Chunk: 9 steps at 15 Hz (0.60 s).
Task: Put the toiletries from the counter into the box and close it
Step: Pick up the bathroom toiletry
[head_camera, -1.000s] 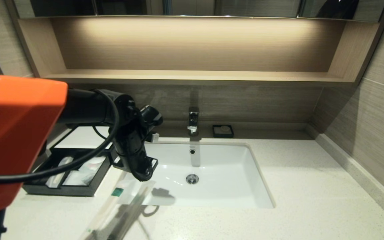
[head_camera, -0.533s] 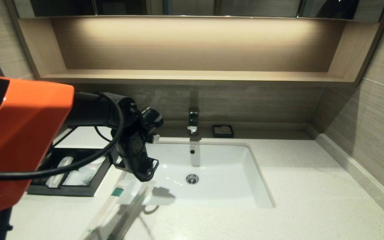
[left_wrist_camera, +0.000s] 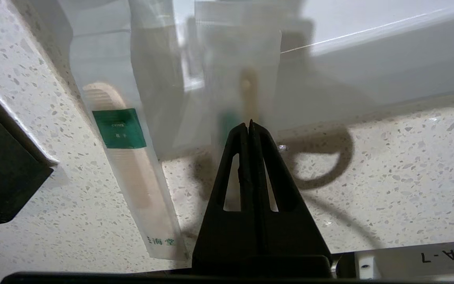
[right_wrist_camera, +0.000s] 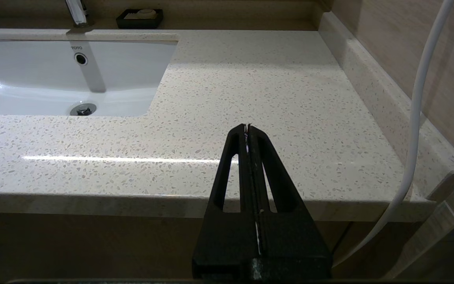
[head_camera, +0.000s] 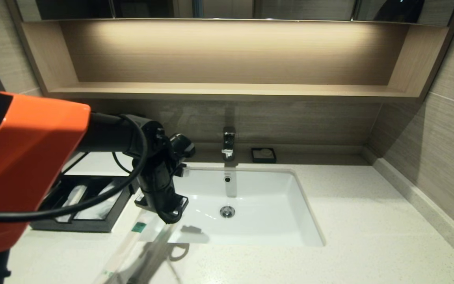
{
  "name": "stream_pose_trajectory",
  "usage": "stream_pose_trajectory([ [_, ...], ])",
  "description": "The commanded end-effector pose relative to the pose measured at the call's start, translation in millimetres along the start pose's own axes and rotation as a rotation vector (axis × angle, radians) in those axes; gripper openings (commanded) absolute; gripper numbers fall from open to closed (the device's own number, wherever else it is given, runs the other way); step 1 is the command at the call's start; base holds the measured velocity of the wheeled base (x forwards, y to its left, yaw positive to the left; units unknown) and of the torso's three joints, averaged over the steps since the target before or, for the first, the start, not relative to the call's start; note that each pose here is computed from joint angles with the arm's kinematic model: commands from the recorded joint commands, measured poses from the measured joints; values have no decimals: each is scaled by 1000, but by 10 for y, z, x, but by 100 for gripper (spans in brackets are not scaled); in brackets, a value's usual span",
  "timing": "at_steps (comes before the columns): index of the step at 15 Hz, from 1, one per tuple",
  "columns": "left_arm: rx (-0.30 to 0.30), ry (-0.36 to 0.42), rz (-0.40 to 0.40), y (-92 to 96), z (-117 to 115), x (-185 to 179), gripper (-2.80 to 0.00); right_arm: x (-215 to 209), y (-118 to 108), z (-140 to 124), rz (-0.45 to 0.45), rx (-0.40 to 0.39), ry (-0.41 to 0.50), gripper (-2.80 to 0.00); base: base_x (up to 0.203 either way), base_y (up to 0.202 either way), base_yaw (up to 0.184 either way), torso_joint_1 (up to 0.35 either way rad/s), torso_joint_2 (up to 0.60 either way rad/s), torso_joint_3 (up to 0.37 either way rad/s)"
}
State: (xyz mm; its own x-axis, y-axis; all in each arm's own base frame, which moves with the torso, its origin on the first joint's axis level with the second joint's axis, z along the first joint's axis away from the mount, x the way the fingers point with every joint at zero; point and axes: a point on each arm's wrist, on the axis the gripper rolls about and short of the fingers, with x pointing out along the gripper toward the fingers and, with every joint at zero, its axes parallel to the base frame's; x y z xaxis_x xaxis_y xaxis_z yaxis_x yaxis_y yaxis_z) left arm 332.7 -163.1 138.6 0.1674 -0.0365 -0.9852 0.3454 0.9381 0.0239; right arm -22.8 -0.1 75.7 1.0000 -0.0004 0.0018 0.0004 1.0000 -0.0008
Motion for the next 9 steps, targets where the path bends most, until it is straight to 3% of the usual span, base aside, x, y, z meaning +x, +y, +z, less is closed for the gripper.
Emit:
stream_pose_trajectory([
  [1,6,15,0,-29,-57,-4,-280,1,0,-4,0,-1,2,-280,0,0,0,0,0,0],
  [9,11,-11,-1,-51,-118,30,-280,0,0,-2,0,-1,0,-280,0,0,0,0,0,0],
])
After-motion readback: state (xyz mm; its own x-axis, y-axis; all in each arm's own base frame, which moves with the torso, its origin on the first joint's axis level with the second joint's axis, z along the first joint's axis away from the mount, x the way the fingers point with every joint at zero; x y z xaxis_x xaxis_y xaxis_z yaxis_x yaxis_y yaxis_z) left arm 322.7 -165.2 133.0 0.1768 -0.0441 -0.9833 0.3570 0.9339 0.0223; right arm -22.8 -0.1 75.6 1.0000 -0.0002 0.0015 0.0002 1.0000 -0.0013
